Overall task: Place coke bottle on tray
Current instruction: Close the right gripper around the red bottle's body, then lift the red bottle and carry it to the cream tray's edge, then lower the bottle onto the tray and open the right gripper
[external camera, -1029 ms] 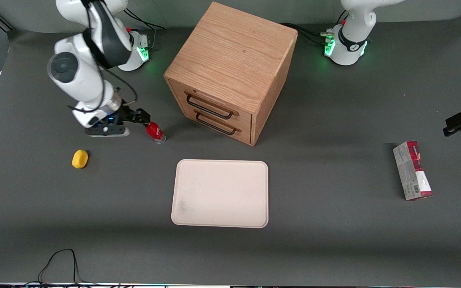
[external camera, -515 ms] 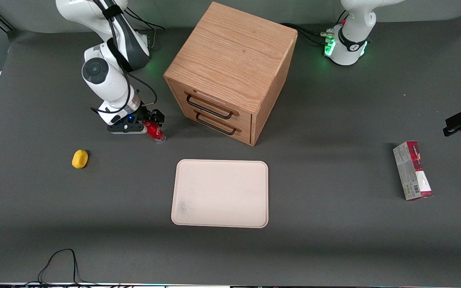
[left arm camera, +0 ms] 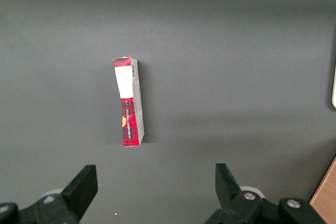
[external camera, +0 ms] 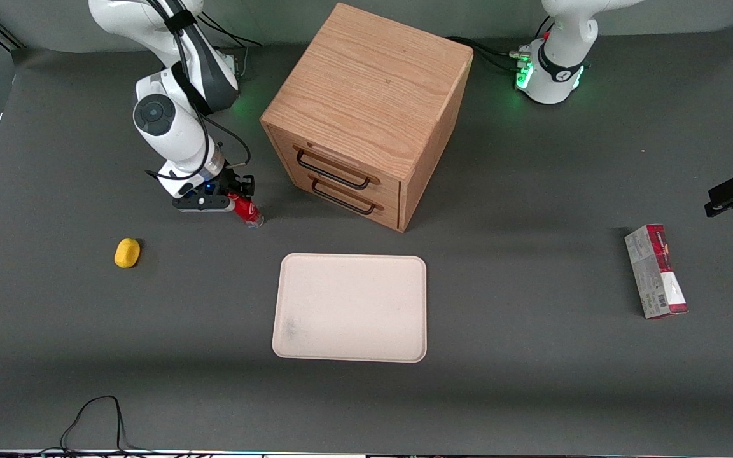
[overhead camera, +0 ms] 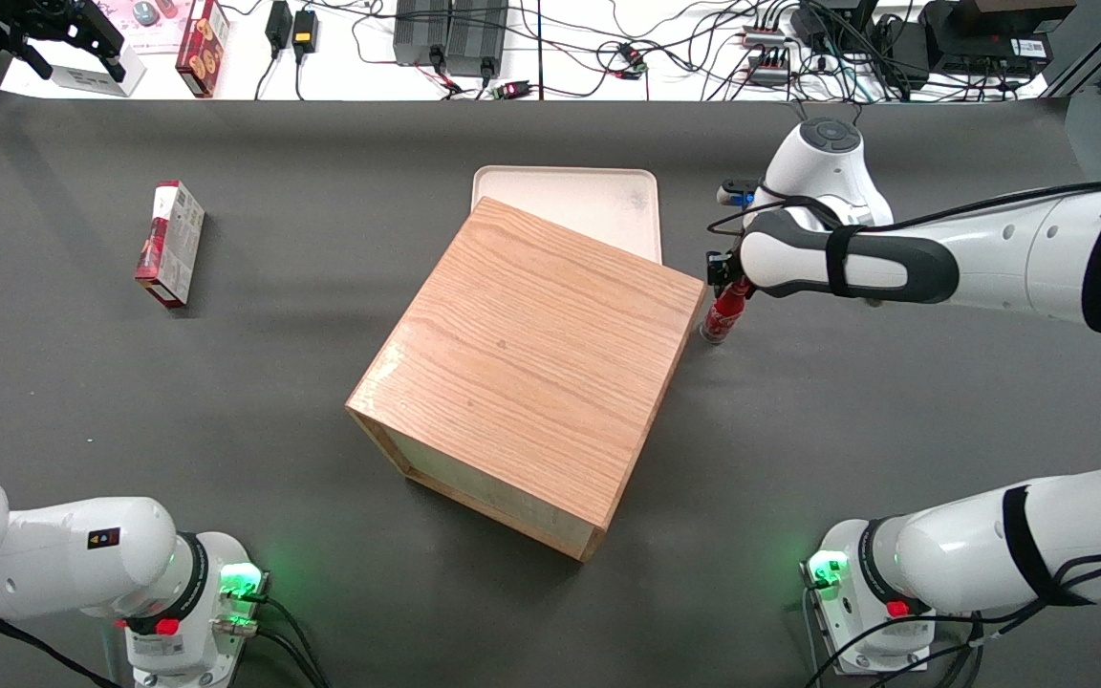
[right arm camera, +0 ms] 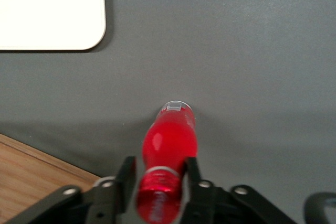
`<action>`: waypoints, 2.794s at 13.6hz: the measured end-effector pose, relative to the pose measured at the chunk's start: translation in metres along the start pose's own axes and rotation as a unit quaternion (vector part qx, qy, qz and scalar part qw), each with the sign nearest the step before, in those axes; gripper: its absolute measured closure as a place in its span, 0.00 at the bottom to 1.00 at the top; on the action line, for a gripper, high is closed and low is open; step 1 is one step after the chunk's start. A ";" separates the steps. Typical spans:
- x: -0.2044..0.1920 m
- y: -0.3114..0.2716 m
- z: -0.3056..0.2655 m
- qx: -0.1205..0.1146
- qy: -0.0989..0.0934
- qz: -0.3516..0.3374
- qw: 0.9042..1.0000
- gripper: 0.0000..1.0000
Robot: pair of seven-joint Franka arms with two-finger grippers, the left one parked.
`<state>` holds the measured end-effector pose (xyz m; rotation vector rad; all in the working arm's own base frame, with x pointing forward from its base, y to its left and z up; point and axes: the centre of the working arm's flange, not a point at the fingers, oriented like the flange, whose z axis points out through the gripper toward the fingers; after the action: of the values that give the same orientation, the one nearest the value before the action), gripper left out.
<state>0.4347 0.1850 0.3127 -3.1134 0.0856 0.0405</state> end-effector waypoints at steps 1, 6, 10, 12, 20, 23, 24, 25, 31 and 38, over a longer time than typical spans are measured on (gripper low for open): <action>0.001 0.000 -0.002 0.001 0.003 0.000 1.000 0.67; 0.028 -0.014 -0.049 0.010 0.016 -0.001 1.000 0.67; 0.075 -0.040 -0.164 0.008 0.000 -0.009 1.000 0.67; 0.102 -0.050 -0.217 0.009 -0.003 -0.013 1.000 0.67; 0.238 -0.097 -0.200 0.032 0.026 -0.035 0.999 0.67; 0.274 -0.116 -0.114 0.027 0.057 -0.047 0.997 0.67; 0.280 -0.122 -0.086 0.021 0.061 -0.053 0.997 0.67; 0.284 -0.126 -0.062 0.018 0.060 -0.056 0.996 0.67; 0.289 -0.128 -0.009 0.015 0.039 -0.052 0.998 0.39; 0.272 -0.088 -0.124 0.009 0.058 -0.026 0.998 0.00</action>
<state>0.7144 0.2542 0.4313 -3.0964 0.0062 -0.1409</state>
